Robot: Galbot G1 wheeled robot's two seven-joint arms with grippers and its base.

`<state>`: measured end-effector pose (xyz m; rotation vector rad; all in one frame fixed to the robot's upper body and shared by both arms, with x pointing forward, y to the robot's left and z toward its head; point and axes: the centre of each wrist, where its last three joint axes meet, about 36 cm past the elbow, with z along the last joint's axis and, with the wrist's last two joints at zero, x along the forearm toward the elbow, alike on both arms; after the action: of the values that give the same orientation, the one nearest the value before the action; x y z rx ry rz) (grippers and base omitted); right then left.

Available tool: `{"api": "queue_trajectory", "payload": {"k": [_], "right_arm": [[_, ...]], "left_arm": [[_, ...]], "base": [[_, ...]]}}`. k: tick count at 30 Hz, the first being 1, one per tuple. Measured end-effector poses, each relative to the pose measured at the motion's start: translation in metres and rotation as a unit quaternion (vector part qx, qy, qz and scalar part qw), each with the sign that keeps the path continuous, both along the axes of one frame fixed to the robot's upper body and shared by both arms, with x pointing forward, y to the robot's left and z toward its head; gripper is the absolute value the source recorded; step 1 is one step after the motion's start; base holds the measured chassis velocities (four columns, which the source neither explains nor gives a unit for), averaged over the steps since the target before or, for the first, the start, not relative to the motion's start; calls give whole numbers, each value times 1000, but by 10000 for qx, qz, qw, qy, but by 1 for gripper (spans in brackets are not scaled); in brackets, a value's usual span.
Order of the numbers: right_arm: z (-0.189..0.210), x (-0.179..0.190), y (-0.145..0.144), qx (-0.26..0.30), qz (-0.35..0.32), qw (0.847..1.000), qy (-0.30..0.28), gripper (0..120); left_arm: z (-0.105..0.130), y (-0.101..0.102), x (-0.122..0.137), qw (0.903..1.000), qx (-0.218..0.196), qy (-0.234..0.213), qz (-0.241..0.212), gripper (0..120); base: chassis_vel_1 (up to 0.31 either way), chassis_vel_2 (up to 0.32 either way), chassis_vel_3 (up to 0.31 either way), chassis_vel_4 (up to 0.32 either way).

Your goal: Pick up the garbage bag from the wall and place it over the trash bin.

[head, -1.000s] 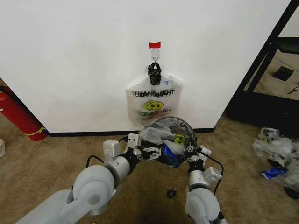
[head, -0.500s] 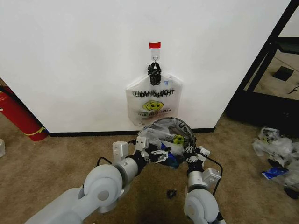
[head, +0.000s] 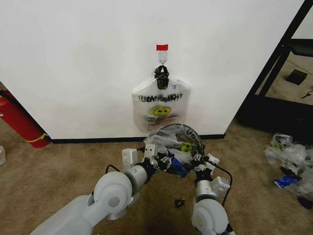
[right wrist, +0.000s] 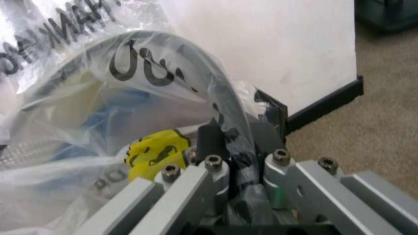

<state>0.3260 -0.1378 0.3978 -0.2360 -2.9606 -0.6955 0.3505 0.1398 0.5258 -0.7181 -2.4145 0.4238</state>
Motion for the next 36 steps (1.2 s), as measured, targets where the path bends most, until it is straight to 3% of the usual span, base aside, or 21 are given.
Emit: {"api": "queue_trajectory", "payload": {"k": [3, 22, 36], "right_arm": [[0, 1, -1, 25, -11, 10000, 5, 1], [21, 10, -13, 698, -203, 9972, 192, 1], [48, 2, -18, 1368, -7, 9890, 561, 1]], "left_arm": [[2, 3, 0, 10000, -2, -50, 40, 0], [-15, 24, -30, 9994, 13, 58, 345, 0], [-61, 29, -31, 9973, 174, 270, 657, 0]], "base": [[0, 0, 0, 0], [0, 0, 0, 0], [0, 0, 0, 0]]}}
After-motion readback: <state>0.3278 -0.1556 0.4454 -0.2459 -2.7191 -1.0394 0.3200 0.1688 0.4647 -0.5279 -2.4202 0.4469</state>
